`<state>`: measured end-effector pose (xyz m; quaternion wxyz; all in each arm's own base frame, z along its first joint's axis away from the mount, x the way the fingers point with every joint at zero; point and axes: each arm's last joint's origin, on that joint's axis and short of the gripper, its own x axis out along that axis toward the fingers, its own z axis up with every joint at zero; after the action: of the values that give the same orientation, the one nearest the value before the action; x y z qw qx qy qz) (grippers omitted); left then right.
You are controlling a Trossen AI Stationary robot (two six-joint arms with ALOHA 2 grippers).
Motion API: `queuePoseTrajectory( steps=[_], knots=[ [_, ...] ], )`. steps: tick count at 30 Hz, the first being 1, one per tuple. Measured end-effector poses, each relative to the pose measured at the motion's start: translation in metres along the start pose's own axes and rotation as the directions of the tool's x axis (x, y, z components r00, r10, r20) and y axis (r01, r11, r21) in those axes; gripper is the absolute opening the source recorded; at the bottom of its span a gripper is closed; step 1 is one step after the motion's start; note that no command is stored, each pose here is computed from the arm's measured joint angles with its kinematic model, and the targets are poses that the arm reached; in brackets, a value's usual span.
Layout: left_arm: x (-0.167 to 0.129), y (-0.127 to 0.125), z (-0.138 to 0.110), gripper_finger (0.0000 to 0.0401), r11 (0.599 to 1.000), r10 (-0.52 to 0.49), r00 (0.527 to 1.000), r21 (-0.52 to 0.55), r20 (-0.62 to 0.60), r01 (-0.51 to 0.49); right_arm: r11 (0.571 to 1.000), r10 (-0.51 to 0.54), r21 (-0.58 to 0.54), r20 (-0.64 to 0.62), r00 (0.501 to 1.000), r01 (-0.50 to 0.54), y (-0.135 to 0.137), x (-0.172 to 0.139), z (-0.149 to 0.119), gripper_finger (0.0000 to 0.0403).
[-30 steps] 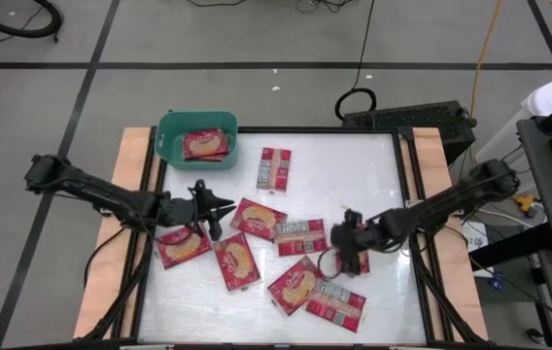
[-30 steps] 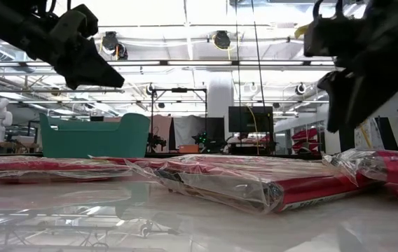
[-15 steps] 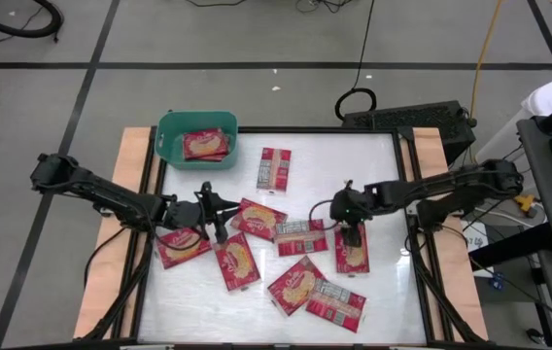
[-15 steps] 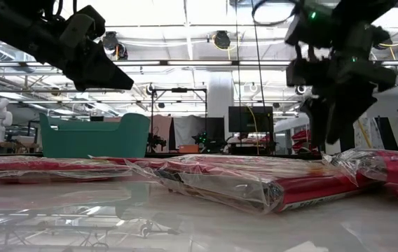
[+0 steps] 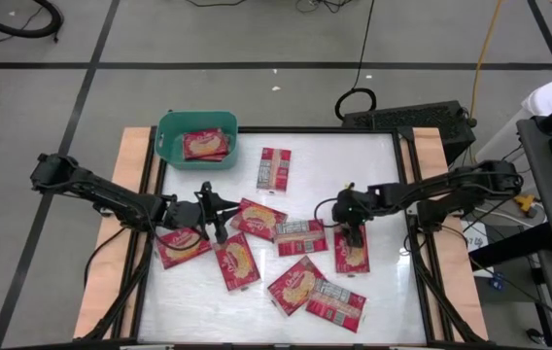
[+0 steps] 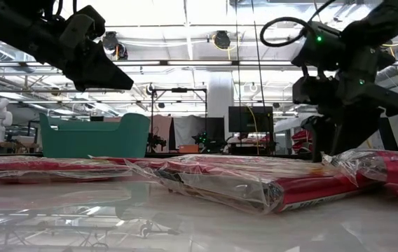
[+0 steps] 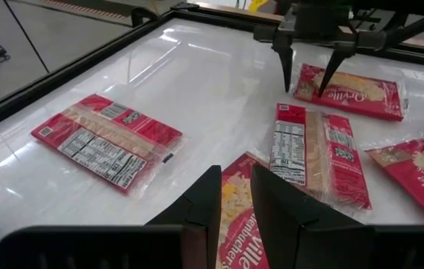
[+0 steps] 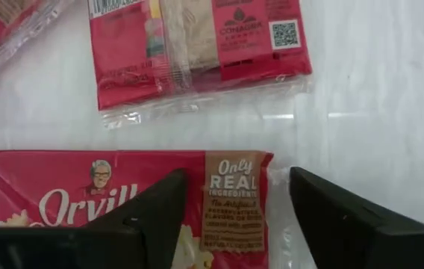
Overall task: Sort popcorn bags into baskets
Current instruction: Stack the red popcorn bag on the red popcorn bags in the green bin
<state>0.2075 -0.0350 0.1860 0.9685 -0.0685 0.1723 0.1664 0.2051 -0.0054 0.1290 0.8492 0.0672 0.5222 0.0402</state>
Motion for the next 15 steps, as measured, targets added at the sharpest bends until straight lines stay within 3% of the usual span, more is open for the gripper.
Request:
queuePoseTrajectory(
  steps=[10,15],
  knots=[
    [0.0,0.0,0.0,0.0076,1.0,0.001,1.0,0.005,0.0,-0.001,1.0,-0.003,0.01,0.068,0.998,0.002,-0.001,0.008,-0.011,0.0084],
    [0.0,0.0,0.0,0.0076,1.0,0.001,1.0,0.01,0.001,-0.002,0.996,-0.088,0.04,0.098,0.991,0.084,-0.002,0.011,-0.014,0.0008]
  ],
)
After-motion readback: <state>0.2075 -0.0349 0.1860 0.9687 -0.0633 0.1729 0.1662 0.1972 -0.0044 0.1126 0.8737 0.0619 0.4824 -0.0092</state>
